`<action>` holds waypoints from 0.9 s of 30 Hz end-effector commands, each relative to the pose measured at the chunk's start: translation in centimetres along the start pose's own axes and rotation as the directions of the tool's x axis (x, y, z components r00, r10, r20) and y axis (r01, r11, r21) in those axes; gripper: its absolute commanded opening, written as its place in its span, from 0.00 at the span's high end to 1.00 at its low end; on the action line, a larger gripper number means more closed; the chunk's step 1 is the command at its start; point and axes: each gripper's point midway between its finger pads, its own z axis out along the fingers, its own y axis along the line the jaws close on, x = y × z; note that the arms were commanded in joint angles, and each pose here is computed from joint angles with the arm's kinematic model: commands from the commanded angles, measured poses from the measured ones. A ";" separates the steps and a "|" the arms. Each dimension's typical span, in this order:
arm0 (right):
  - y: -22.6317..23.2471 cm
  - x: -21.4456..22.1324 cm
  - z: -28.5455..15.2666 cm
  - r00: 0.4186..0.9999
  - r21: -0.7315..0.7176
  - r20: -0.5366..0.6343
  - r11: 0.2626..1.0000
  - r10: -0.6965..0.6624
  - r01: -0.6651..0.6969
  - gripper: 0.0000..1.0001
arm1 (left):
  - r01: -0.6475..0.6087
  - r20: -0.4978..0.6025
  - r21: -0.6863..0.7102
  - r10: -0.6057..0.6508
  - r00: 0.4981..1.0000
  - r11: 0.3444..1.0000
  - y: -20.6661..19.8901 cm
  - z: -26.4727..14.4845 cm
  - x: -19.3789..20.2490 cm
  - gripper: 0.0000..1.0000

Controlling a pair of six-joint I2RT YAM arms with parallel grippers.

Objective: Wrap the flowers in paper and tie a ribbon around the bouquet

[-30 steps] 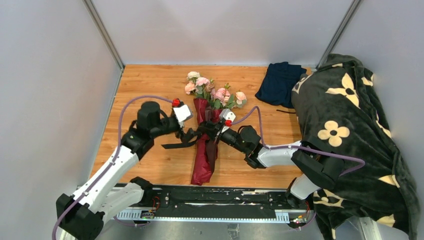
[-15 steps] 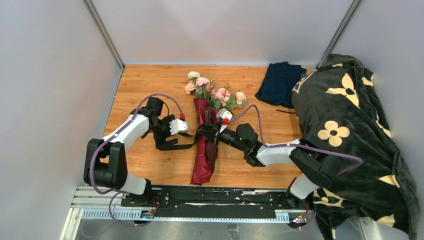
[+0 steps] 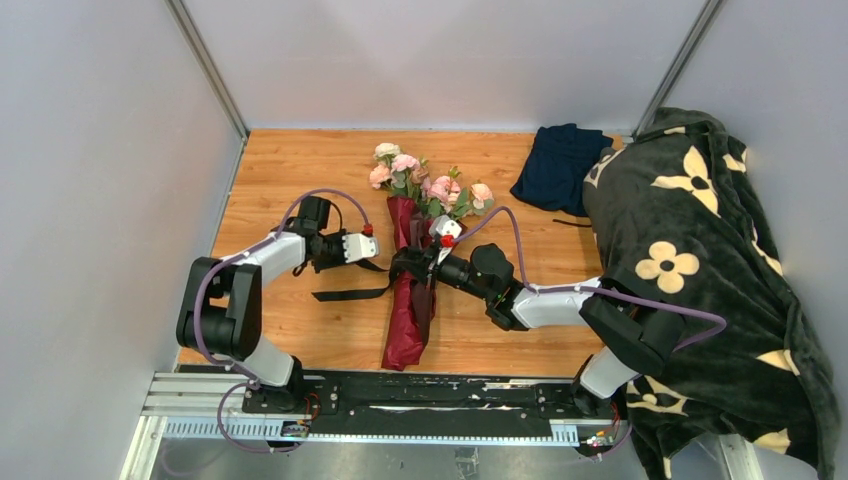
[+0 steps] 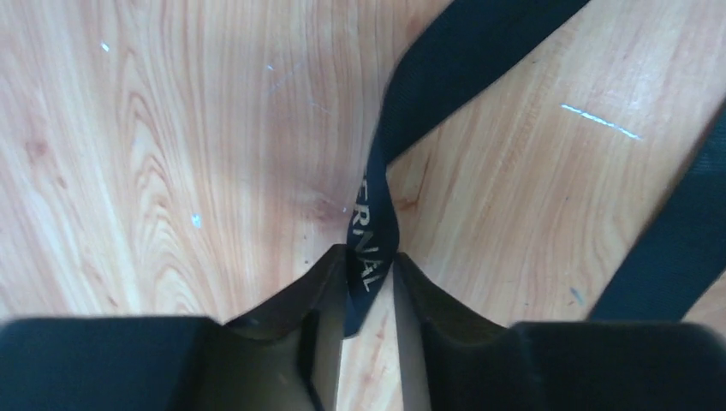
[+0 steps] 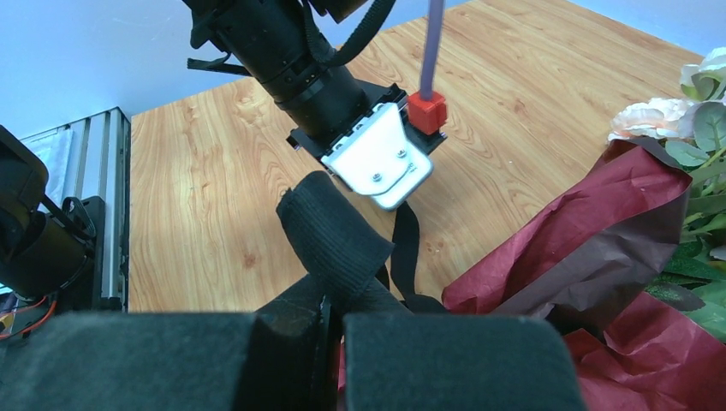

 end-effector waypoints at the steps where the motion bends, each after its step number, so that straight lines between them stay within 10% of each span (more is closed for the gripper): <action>1: -0.9 -0.2 0.2 1.000 0.010 -0.005 1.000 -0.017 0.017 1.00 | -0.039 -0.017 0.032 0.039 0.999 0.999 -0.6 1.2 0.8 0.91; 14: -2.0 1.5 1.1 0.966 0.042 -0.161 0.980 0.201 -0.197 1.00 | -0.085 0.179 0.356 0.021 0.984 0.930 -10.2 -12.6 -10.3 1.00; 20: -2.0 1.8 1.1 0.933 -0.024 -0.245 0.960 0.265 -0.279 1.00 | -0.252 0.498 0.382 0.032 0.867 0.889 -15.7 -18.2 -23.4 1.00; 27: -2.9 1.5 -0.2 0.916 -0.072 -0.288 0.947 0.279 -0.312 1.00 | -0.305 0.600 0.404 0.002 0.800 0.863 -18.9 -18.8 -31.6 1.00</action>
